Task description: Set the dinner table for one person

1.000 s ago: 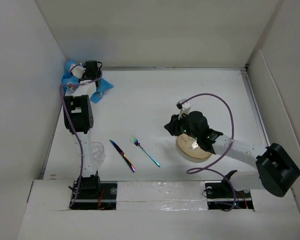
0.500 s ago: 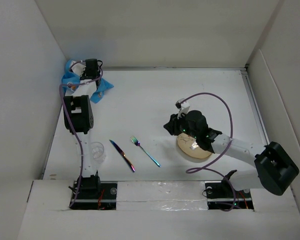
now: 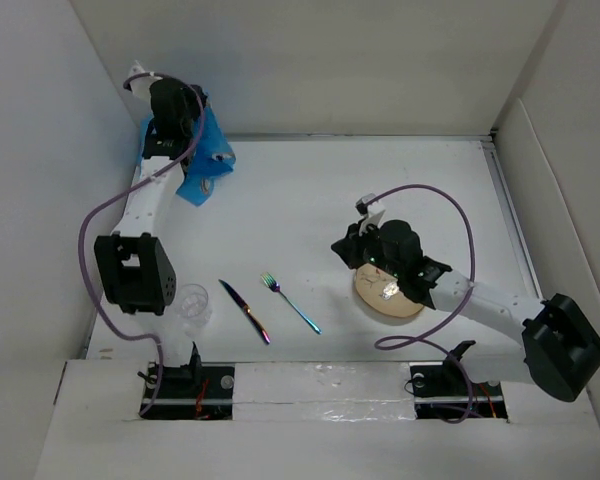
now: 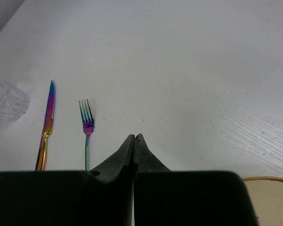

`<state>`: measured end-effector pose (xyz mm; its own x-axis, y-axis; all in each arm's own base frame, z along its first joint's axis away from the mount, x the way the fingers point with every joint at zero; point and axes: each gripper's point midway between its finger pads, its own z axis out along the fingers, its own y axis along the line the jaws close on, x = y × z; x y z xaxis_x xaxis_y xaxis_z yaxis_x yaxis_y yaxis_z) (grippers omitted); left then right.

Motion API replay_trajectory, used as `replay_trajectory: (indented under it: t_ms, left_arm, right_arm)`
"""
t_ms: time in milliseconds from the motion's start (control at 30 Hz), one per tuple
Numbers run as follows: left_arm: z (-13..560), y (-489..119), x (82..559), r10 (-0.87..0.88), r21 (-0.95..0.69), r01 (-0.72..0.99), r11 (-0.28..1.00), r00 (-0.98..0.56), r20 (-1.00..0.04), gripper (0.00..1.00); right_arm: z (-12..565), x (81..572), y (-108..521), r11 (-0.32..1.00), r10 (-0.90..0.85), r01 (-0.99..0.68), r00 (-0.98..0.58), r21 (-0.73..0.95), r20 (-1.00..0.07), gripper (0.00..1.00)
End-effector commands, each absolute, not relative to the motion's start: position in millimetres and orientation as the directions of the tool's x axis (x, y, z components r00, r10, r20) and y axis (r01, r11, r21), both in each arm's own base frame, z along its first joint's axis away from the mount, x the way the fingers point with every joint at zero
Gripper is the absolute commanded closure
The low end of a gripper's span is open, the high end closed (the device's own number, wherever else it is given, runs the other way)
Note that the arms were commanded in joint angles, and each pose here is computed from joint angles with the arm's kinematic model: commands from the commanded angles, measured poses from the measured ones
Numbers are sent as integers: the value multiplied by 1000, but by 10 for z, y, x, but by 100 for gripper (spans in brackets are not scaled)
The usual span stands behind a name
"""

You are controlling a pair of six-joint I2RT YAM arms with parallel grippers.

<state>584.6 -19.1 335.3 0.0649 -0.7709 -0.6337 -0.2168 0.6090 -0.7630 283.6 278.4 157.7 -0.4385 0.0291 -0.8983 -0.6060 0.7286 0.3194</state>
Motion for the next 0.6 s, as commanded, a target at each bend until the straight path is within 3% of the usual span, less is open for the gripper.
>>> replay_trajectory:
  t_ms: [0, 67, 100, 200, 300, 567]
  left_arm:
    - [4269, -382, 5480, -775, -778, 20, 628, 105, -623, 100]
    - [4556, -412, 5253, -769, -767, 72, 638, 118, -628, 100]
    - [4645, -413, 5178, -763, -759, 85, 645, 125, -635, 100]
    - [4883, -337, 4917, -748, -739, 121, 663, 161, -644, 100]
    - [4911, -154, 4737, -748, -742, 114, 661, 184, -638, 100]
    - [4961, -377, 4437, -751, -717, 237, 656, 112, -650, 100]
  right_arm:
    - [1931, 2852, 2845, 711, 72, -634, -363, 304, -929, 86]
    - [1994, 2867, 2847, 709, 95, -634, -347, 308, -933, 69]
    - [2022, 2881, 2864, 706, 102, -637, -343, 311, -934, 53]
    - [2072, 2905, 2976, 693, 92, -647, -360, 319, -929, 40]
    - [2140, 2996, 3050, 695, 109, -636, -367, 335, -924, 38]
    - [2079, 3495, 3455, 729, 79, -625, -331, 281, -940, 32]
